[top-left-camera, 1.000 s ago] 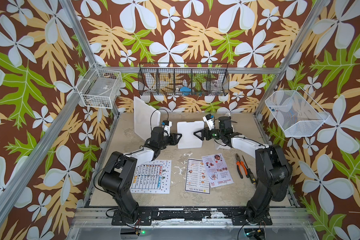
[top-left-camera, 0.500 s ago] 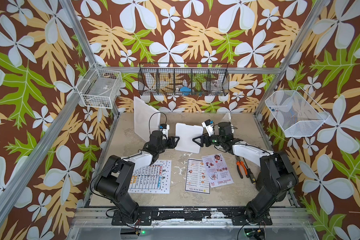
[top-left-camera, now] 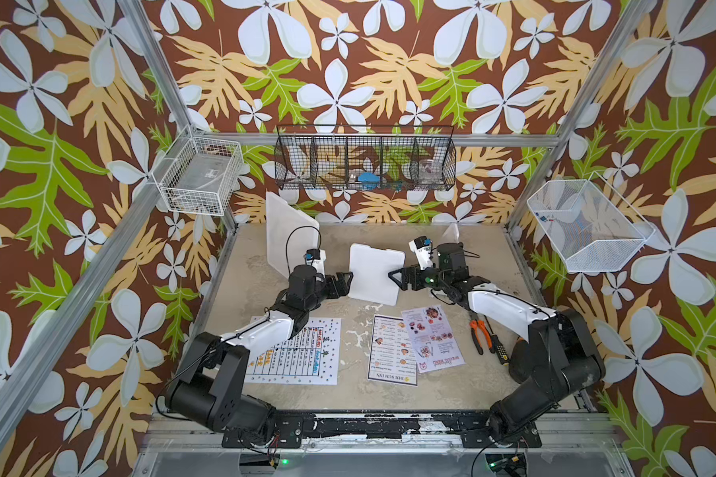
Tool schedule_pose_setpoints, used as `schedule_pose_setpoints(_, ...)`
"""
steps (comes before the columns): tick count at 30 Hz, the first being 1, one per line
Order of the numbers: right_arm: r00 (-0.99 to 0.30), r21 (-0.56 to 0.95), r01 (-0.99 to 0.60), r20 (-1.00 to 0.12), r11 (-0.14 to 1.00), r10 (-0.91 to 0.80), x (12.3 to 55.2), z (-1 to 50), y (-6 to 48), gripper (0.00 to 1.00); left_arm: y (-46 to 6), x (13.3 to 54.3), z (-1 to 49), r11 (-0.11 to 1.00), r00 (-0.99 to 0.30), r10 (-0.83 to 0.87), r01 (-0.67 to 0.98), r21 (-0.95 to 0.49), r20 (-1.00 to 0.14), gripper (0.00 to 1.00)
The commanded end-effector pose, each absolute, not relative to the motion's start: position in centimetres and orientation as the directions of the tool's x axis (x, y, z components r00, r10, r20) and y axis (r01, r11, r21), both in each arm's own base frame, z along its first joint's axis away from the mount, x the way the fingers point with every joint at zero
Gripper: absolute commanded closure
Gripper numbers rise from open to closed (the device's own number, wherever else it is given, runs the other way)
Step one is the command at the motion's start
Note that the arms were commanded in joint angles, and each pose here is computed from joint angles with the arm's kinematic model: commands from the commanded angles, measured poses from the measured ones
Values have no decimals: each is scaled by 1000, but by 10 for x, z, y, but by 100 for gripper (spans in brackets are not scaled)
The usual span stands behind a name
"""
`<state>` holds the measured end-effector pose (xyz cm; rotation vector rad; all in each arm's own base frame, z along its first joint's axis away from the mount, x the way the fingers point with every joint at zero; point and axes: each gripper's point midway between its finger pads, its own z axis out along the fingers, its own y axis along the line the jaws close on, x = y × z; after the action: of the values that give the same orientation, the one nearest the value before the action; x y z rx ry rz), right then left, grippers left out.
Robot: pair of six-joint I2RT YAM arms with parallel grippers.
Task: Insert the menus into the narrow rack
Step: Move the narrow rack to the center of the board.
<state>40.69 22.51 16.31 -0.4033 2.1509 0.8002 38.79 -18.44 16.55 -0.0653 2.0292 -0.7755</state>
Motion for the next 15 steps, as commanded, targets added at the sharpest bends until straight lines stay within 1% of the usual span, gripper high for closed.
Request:
schedule_pose_setpoints(1, -662, 377, -415, -750, 828, 10, 397, 157, 209, 6, -175, 370, 166, 811, -567, -359, 204, -549, -742, 5)
schedule_pose_setpoints(4, -669, 364, -377, -743, 852, 22, 372, 157, 206, 5, -178, 345, 168, 815, -566, -357, 200, -544, -744, 2)
schedule_pose_setpoints(7, -692, 402, -326, -718, 856, 73, 346, 151, 197, 5, -188, 318, 163, 815, -580, -348, 202, -544, -737, 1)
schedule_pose_setpoints(9, -707, 410, -289, -700, 865, 96, 329, 145, 186, 5, -195, 302, 154, 814, -611, -343, 185, -550, -713, 1)
schedule_pose_setpoints(15, -780, 397, -188, -616, 898, 109, 292, 119, 156, 6, -227, 263, 137, 786, -693, -294, 217, -579, -658, 0)
